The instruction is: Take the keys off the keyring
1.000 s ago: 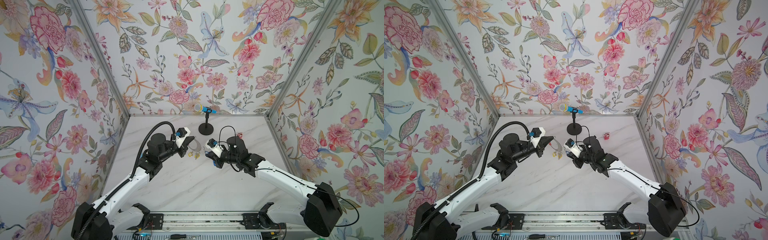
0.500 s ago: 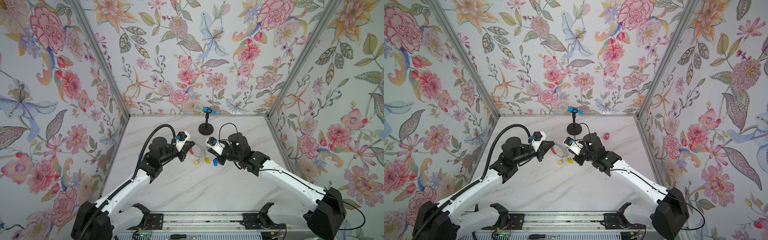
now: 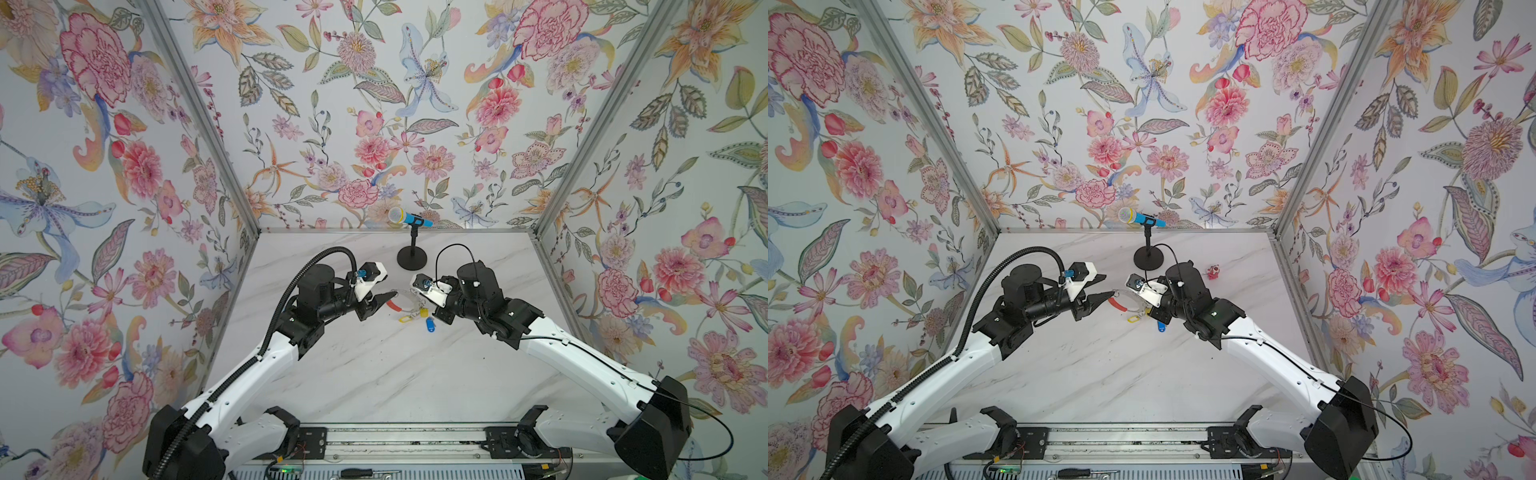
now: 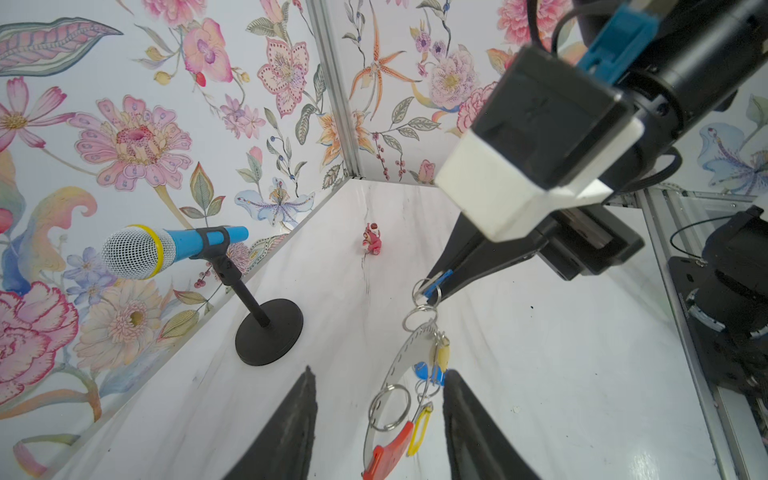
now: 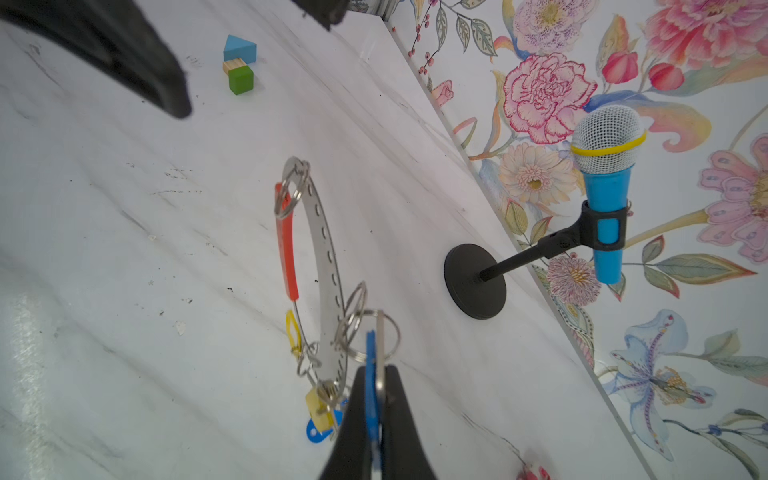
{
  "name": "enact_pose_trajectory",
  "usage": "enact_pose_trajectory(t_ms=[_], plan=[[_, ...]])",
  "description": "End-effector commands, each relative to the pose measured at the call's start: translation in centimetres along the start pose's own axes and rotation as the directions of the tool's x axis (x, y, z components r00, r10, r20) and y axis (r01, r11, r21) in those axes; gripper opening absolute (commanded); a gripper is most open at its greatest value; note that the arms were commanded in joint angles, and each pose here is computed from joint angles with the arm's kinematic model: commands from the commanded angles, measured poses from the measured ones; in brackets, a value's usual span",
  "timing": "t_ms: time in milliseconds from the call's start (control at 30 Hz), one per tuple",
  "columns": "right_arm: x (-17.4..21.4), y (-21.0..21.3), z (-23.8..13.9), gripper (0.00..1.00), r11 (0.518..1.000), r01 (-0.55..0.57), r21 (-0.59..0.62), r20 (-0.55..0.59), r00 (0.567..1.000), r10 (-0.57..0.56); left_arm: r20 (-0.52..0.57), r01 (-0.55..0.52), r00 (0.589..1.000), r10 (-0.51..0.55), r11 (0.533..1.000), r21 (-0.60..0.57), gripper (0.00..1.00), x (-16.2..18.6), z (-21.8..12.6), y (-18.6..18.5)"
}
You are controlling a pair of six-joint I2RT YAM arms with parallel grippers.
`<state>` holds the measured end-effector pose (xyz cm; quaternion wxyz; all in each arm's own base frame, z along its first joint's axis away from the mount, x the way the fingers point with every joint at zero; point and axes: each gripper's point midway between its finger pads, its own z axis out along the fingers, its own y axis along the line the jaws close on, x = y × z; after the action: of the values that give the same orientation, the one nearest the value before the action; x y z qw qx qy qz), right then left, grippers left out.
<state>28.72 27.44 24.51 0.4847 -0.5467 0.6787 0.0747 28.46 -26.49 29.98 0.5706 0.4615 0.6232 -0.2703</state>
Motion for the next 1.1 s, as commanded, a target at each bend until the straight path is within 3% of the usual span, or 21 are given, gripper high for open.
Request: enact_pose_trajectory(t_ms=[0,467,1067], plan=[[-1.8,-1.0,-0.8,0.00,0.997,0.059,0.040,0.032,0.998,-0.061,-0.033,-0.058,0.998,0.060,0.996,0.065,0.51,-0.2,0.6,-0.1],[-2.7,-1.4,-1.0,0.00,0.991,0.103,0.082,0.071,0.992,-0.109,-0.093,-0.027,0.994,0.049,0.974,0.225,0.49,0.9,3.4,-0.4],[-3.8,-1.1,-0.7,0.00,0.992,0.103,0.071,0.130,0.985,-0.112,-0.127,0.014,0.992,0.022,0.961,0.277,0.28,3.0,4.2,-1.5]])
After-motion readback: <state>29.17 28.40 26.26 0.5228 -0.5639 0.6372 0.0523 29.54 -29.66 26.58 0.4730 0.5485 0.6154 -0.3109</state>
